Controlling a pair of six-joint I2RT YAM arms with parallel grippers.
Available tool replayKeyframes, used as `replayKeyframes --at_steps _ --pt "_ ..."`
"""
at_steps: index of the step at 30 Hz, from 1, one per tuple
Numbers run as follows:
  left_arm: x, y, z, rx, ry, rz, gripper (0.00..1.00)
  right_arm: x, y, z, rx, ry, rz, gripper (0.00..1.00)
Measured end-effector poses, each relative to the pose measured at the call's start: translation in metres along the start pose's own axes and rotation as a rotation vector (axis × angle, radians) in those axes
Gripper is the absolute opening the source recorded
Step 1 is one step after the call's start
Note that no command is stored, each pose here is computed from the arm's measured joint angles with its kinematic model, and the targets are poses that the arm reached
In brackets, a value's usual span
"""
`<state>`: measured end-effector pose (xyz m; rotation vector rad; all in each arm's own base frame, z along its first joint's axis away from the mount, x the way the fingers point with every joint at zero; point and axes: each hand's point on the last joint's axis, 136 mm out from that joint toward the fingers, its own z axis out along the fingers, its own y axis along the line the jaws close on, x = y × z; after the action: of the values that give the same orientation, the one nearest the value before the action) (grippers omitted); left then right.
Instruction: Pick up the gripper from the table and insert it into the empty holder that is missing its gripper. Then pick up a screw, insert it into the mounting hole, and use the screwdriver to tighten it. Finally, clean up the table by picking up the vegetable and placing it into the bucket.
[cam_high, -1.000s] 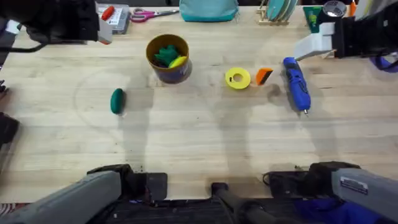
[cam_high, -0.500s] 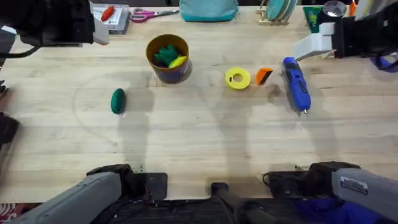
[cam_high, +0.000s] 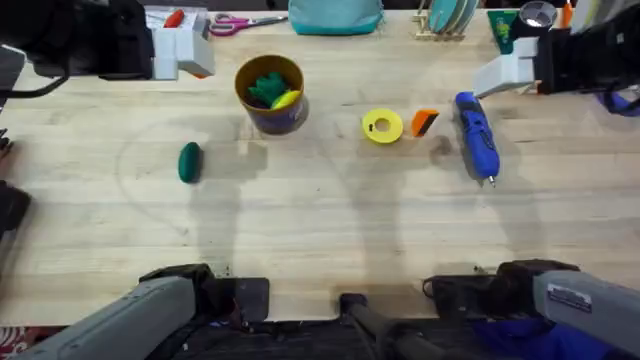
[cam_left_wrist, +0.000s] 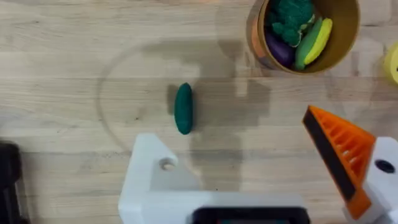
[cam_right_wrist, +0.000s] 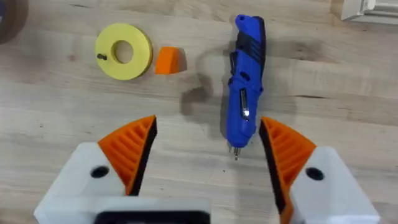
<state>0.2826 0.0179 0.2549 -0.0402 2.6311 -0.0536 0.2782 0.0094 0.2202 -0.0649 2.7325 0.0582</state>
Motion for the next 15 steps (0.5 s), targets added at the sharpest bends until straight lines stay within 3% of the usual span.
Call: replayKeyframes --at_steps 9,15 --pt "-0.006 -0.001 -0.008 0.000 -0.044 0.004 0.986 0.000 0.000 0.000 0.000 0.000 0.000 0.995" --pt "-0.009 -0.006 -0.062 -0.010 -0.231 0.021 0.986 0.000 0.000 0.000 0.000 0.000 0.000 0.995"
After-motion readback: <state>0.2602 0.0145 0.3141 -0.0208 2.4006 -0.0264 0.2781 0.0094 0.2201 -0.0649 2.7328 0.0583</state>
